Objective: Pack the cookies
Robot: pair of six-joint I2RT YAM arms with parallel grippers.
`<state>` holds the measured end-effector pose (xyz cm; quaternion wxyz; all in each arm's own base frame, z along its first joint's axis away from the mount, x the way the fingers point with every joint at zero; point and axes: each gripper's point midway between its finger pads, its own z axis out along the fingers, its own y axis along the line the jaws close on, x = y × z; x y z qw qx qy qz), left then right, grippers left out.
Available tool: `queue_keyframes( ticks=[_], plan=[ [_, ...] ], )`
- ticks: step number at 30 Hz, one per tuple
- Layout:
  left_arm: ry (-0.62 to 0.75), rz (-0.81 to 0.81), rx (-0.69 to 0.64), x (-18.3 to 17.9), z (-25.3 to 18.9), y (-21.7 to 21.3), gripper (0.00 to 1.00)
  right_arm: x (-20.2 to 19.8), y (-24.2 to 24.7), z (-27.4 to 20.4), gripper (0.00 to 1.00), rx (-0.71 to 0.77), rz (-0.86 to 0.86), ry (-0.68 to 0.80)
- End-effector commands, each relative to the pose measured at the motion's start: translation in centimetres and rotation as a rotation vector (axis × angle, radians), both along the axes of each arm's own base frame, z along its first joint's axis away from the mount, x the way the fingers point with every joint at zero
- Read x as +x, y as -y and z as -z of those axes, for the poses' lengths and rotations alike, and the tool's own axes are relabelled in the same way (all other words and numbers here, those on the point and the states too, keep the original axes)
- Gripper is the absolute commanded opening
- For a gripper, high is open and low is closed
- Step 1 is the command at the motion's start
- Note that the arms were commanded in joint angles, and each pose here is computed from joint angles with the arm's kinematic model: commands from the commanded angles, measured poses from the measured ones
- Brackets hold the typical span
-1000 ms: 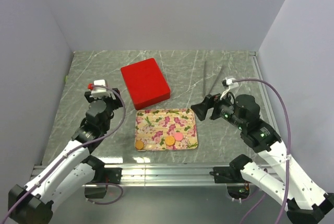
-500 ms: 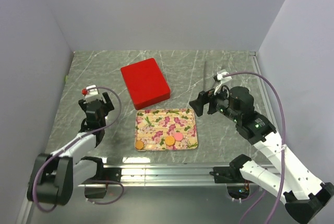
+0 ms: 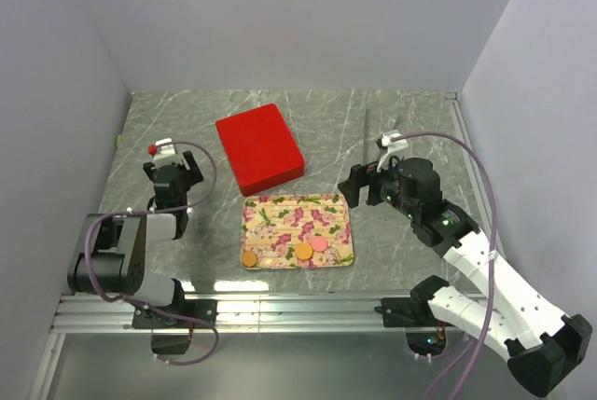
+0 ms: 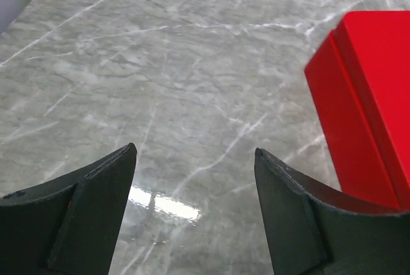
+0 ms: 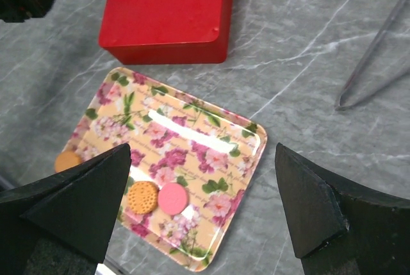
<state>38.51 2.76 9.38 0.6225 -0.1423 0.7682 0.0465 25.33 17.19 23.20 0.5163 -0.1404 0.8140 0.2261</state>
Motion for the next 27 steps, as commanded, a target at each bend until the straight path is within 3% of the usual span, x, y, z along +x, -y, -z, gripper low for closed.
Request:
queue_keyframes(
  ticks=[1,6,7,9,10,19,23,27],
  plan=[
    [0.127,0.033,-0.014,1.5,-2.9,0.1,0.8,1.7,0.6,1.1,1.0,-0.032,0.058,0.031],
    [0.257,0.092,0.015,-0.6,-3.5,0.8,0.88,3.8,2.2,1.7,1.0,0.009,0.18,0.043],
    [0.195,0.081,0.004,-0.4,-2.5,0.6,0.91,4.5,3.1,1.8,1.0,0.012,0.242,0.052],
    [0.242,0.076,0.007,-0.4,-3.3,0.6,0.91,5.7,5.1,2.8,1.0,0.011,0.348,0.068],
    [0.26,0.072,0.008,-0.4,-3.8,0.5,0.99,6.1,6.0,3.2,1.0,0.009,0.395,0.071],
    [0.234,0.074,0.001,-0.5,-3.4,0.6,0.99,9.3,16.7,8.6,1.0,-0.07,0.772,0.156],
    [0.237,0.074,0.003,-0.5,-3.4,0.5,0.99,10.9,19.1,8.6,1.0,-0.025,0.835,0.268],
    [0.229,0.076,0.001,-0.5,-3.2,0.6,0.99,13.0,19.3,9.3,1.0,-0.061,0.807,0.257]
  ],
)
